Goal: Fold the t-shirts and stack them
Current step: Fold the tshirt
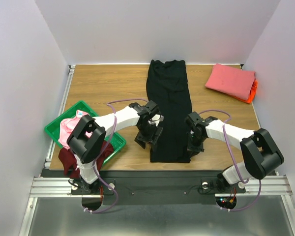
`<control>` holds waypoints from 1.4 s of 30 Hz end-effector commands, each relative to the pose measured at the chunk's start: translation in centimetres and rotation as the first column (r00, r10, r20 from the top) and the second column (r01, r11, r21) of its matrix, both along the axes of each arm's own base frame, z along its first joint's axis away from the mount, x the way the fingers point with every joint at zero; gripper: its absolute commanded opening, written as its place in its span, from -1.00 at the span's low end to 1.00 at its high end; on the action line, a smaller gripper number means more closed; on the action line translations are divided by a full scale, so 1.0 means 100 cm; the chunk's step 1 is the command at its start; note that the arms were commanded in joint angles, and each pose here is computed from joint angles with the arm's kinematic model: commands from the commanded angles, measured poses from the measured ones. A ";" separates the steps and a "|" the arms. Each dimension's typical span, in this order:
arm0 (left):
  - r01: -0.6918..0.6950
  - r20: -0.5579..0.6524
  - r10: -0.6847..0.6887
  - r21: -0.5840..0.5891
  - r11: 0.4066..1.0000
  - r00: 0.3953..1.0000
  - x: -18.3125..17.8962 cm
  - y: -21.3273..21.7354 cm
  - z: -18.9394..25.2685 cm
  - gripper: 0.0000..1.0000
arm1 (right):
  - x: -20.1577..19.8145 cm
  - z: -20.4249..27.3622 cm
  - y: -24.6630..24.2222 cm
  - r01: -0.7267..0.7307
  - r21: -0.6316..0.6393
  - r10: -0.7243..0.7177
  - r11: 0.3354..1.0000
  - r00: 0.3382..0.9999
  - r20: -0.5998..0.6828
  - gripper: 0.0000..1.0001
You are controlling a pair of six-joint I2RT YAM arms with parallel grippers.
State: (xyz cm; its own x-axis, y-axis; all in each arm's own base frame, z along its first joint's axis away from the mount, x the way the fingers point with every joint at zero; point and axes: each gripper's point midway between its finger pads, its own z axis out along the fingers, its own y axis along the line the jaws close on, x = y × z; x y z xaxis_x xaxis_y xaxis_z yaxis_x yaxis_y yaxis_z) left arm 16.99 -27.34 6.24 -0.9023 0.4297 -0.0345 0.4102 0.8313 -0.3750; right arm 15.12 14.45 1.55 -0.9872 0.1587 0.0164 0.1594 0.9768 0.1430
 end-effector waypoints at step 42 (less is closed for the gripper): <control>-0.083 -0.071 0.087 0.063 0.995 0.994 -0.050 -0.015 -0.046 -0.87 | -0.013 -0.015 -0.003 -0.058 0.010 0.058 0.998 0.998 -0.014 -0.99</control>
State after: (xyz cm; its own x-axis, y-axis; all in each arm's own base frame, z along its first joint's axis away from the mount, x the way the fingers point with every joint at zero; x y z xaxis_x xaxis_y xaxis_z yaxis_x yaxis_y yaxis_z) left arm 12.10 -29.02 1.86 -0.9369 0.3447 0.0580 0.2993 0.8767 -0.3765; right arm 14.75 14.98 1.22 -0.9914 0.1282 0.0247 0.1306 0.9734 0.1881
